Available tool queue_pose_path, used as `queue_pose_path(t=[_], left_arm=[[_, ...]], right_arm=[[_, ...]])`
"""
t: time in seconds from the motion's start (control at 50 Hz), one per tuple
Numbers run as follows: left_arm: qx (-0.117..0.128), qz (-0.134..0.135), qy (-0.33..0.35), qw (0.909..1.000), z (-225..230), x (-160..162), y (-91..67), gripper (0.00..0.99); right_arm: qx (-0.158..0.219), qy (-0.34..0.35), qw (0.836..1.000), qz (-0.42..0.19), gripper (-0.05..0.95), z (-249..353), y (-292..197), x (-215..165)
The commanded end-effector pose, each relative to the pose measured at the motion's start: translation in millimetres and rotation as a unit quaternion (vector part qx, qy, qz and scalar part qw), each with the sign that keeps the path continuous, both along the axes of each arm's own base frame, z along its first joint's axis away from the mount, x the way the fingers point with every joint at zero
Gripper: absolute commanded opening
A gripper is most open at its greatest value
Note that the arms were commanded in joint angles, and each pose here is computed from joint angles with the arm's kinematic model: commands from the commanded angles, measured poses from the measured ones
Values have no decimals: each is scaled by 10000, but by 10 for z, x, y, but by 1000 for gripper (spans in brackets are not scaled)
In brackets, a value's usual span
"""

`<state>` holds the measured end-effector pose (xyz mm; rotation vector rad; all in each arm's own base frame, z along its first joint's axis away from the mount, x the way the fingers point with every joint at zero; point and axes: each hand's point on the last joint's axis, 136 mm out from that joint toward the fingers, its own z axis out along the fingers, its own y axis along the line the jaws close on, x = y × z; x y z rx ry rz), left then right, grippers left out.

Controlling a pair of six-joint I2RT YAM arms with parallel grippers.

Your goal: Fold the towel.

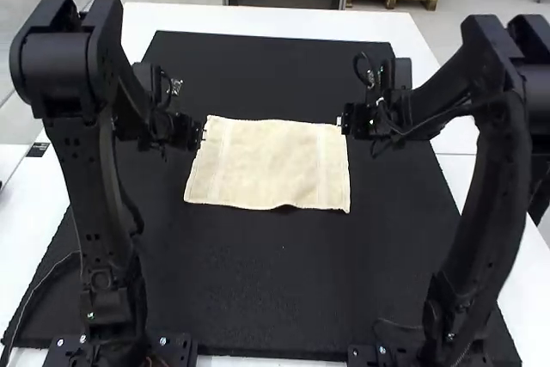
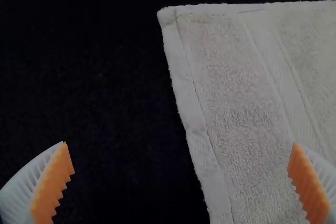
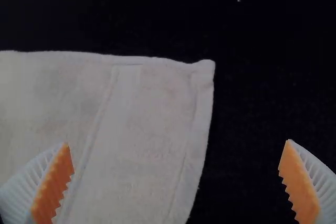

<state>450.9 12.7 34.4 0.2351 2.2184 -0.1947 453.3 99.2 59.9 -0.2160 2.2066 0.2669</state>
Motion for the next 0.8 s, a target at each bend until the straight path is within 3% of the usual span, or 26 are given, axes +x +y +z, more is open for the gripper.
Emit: queue_pose_path(t=[0.0,0.5,0.78], left_arm=[[-55,-59,-170,9998,89,144,-3,959],[-88,-140,-223,9996,-25,350,-37,957],[-127,-255,-167,9995,-100,439,-160,957]], right_arm=[[31,-86,9998,201,903,35,146,80],[-16,163,9995,256,903,-277,230,213],[-40,331,9991,250,903,-464,235,239]])
